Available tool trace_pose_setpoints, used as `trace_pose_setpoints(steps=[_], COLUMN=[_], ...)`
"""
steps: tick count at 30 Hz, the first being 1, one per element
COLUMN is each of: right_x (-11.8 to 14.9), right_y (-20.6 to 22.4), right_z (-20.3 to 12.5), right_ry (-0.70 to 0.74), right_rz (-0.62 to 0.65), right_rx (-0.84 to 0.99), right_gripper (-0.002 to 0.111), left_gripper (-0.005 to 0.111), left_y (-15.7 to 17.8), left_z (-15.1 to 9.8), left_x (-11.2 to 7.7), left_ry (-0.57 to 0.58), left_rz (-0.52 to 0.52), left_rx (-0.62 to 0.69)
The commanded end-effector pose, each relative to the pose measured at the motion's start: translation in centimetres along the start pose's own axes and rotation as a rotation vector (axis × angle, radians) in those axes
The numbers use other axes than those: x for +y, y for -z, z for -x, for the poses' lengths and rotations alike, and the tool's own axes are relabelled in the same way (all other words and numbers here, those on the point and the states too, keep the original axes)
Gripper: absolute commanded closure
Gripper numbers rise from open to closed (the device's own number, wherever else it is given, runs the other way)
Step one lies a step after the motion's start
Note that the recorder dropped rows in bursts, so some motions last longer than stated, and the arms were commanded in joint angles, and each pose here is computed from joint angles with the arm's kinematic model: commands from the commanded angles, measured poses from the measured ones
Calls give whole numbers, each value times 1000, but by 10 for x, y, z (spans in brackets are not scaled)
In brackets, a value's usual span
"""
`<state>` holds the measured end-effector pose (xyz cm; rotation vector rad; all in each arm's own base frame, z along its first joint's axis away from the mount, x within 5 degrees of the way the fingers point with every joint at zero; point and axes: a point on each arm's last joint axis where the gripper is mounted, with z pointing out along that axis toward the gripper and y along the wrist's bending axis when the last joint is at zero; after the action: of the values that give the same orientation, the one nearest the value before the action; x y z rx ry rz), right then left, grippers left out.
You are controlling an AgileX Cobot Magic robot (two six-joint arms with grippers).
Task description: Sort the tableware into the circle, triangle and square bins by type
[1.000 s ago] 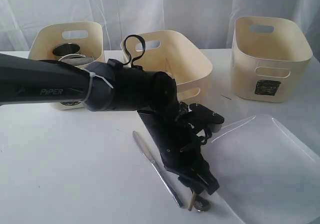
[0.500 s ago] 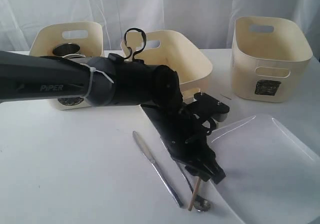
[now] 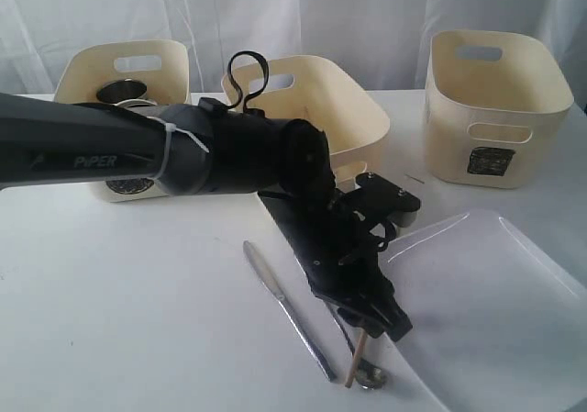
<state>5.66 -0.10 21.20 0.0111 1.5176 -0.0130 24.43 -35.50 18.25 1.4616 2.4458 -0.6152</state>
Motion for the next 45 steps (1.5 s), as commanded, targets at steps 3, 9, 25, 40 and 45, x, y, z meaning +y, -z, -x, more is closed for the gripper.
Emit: trace_pose_setpoints(steps=[3, 9, 25, 40, 45], right_x=[0, 0, 0, 0, 0], right_y=[0, 0, 0, 0, 0], right_z=[-2, -2, -2, -2, -2], right_ry=[-32, -32, -32, -32, -32], right_rz=[4, 4, 4, 4, 4], right_rx=[-4, -4, -4, -4, -4], right_gripper=[108, 108, 108, 108, 108], left_gripper=[61, 61, 61, 61, 61], left_y=[-5, -7, -7, -8, -8], left_z=[-1, -2, -6, -2, -2], left_x=[-1, -1, -3, -1, -1], left_ry=[9, 8, 5, -18, -19], left_rz=[-9, -12, -35, -12, -11], left_rx=[7, 17, 65, 19, 22])
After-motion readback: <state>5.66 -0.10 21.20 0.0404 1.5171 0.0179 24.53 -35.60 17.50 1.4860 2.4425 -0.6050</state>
